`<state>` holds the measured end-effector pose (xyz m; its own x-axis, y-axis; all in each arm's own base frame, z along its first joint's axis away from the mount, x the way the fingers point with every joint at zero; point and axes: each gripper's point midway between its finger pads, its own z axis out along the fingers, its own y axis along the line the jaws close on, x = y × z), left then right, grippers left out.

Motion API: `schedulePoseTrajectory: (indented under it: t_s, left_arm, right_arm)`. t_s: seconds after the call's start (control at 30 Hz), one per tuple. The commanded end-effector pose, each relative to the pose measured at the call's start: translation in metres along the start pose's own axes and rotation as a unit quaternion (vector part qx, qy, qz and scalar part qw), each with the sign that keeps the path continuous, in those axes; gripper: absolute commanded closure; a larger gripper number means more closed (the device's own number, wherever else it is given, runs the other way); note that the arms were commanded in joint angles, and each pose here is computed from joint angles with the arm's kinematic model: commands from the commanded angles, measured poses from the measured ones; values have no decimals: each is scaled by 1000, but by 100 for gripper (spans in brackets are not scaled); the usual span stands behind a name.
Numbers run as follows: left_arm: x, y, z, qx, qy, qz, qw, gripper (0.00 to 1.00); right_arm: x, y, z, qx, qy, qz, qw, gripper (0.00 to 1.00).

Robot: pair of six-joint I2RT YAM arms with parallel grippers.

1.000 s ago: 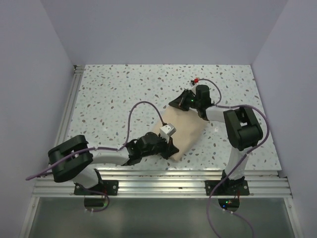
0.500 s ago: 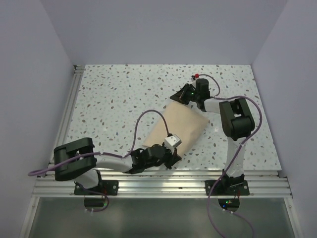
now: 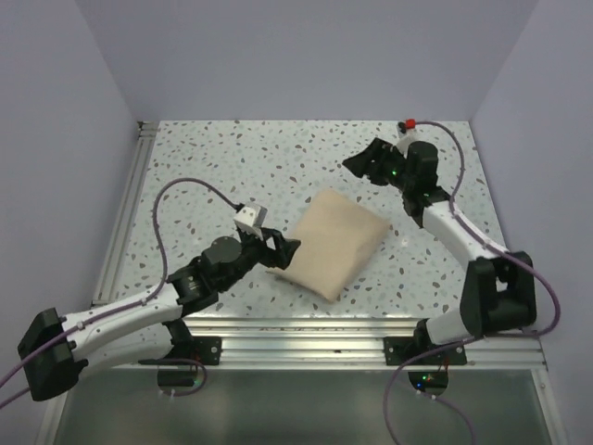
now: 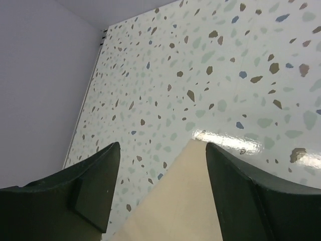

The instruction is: Prepare the surgical pack

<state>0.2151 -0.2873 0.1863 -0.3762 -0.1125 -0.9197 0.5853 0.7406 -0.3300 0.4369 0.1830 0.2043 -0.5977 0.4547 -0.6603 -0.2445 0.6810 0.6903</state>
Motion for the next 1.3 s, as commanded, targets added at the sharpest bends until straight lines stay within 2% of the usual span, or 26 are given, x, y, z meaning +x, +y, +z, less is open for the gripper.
schedulePoseTrajectory:
  t_s: [0.0,0.03,0.07,0.17,0.2,0.23,0.27,0.3,0.5,0.8,1.03,1.27]
  left_arm:
    - [-22,49,-28,-83,-38,-15,996,18]
    - [-21,60,-35,-104,-35,-16,994,14]
    - [-28,73,-41,-130,-49,-20,990,8]
    - [-35,94,-63,-181,-69,-31,981,0]
    - [-38,97,-70,-187,-80,-36,978,0]
    - [-35,102,-74,-199,-78,-36,976,0]
    - [-36,107,-80,-207,-91,-43,973,0]
    - [-35,109,-83,-211,-95,-45,972,0]
    - [-23,126,-97,-239,-109,-50,964,0]
    - [2,134,-93,-241,-102,-53,964,0]
    - [7,138,-91,-251,-92,-51,962,0]
    - [11,139,-89,-254,-84,-50,962,0]
  right_arm:
    - [-14,-7,-44,52,-67,-81,993,27]
    - [-1,-20,-53,72,-64,-82,992,25]
    - [-7,-9,-71,70,-89,-97,989,25]
    - [8,-35,-98,123,-113,-114,979,21]
    - [3,-28,-114,119,-137,-132,974,21]
    - [17,-39,-121,130,-135,-138,973,21]
    - [22,-42,-128,136,-132,-151,970,16]
    - [21,-35,-139,130,-148,-156,968,15]
    - [47,-62,-162,181,-140,-133,964,13]
    - [81,-107,-175,240,-146,-120,952,15]
    - [80,-105,-183,231,-173,-129,949,15]
    - [83,-108,-182,233,-170,-123,949,15]
